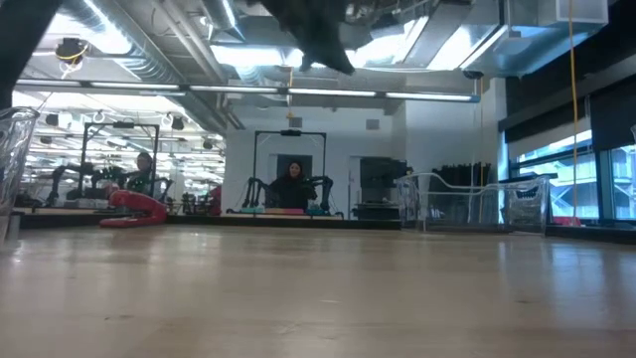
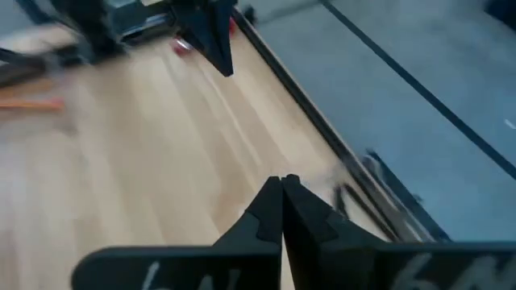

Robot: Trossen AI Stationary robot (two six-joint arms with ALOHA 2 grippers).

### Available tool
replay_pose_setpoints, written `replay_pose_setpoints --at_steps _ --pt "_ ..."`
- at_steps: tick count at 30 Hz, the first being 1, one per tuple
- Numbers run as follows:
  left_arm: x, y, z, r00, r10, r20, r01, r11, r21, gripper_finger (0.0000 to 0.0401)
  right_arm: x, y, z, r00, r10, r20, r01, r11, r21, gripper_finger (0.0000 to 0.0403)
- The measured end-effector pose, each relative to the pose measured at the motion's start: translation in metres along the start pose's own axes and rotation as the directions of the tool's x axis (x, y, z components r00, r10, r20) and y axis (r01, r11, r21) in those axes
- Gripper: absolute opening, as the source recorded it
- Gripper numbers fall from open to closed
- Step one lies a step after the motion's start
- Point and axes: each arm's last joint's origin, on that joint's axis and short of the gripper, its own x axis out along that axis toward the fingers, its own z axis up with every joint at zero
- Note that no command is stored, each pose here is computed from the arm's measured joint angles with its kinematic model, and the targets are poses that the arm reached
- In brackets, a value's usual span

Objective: Sort crayons/erasers/pens/pencils in bins
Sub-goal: Return to Home Position

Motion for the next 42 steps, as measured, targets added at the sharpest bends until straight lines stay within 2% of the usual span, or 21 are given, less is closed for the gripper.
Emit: replay_pose_setpoints --at_steps 5,8,14,22,25,32,37,42 --pt "-0.042 -0.019 -0.014 1.000 -0.007 0.021 0.007 1.000 -0.001 0.0000 -0.005 0.007 -0.029 0.988 0.108 0.110 -0.111 0.994 0.017 0.0002" --pt "-0.067 -0.028 -0.029 0.998 0.037 0.042 -0.036 0.999 -0.031 0.0000 0.000 0.010 -0.049 0.971 0.159 0.177 -0.166 0.986 0.027 0.0002" --pt "-0.106 -0.047 -0.066 0.988 0.105 0.110 -0.094 0.991 -0.099 0.0000 0.014 0.017 -0.079 0.918 0.283 0.278 -0.300 0.954 0.019 0.0002" --pt "-0.143 -0.067 -0.128 0.956 0.134 0.263 -0.085 0.978 -0.191 0.0000 0.030 0.020 -0.107 0.871 0.335 0.360 -0.355 0.935 -0.011 0.0002" --pt "-0.152 -0.072 -0.150 0.936 0.119 0.330 -0.051 0.977 -0.206 0.0000 0.036 0.020 -0.116 0.854 0.342 0.391 -0.368 0.930 -0.011 0.0002" --pt "-0.160 -0.076 -0.201 0.888 0.144 0.437 -0.043 0.971 -0.234 0.0000 0.050 0.020 -0.135 0.810 0.364 0.459 -0.407 0.913 -0.005 0.0002" --pt "-0.156 -0.075 -0.233 0.837 0.137 0.529 0.000 0.968 -0.251 0.0000 0.060 0.021 -0.148 0.762 0.398 0.512 -0.452 0.892 -0.021 0.0002" --pt "-0.150 -0.074 -0.262 0.804 0.135 0.580 0.019 0.968 -0.252 0.0000 0.069 0.020 -0.165 0.747 0.399 0.532 -0.463 0.886 -0.016 0.0002"
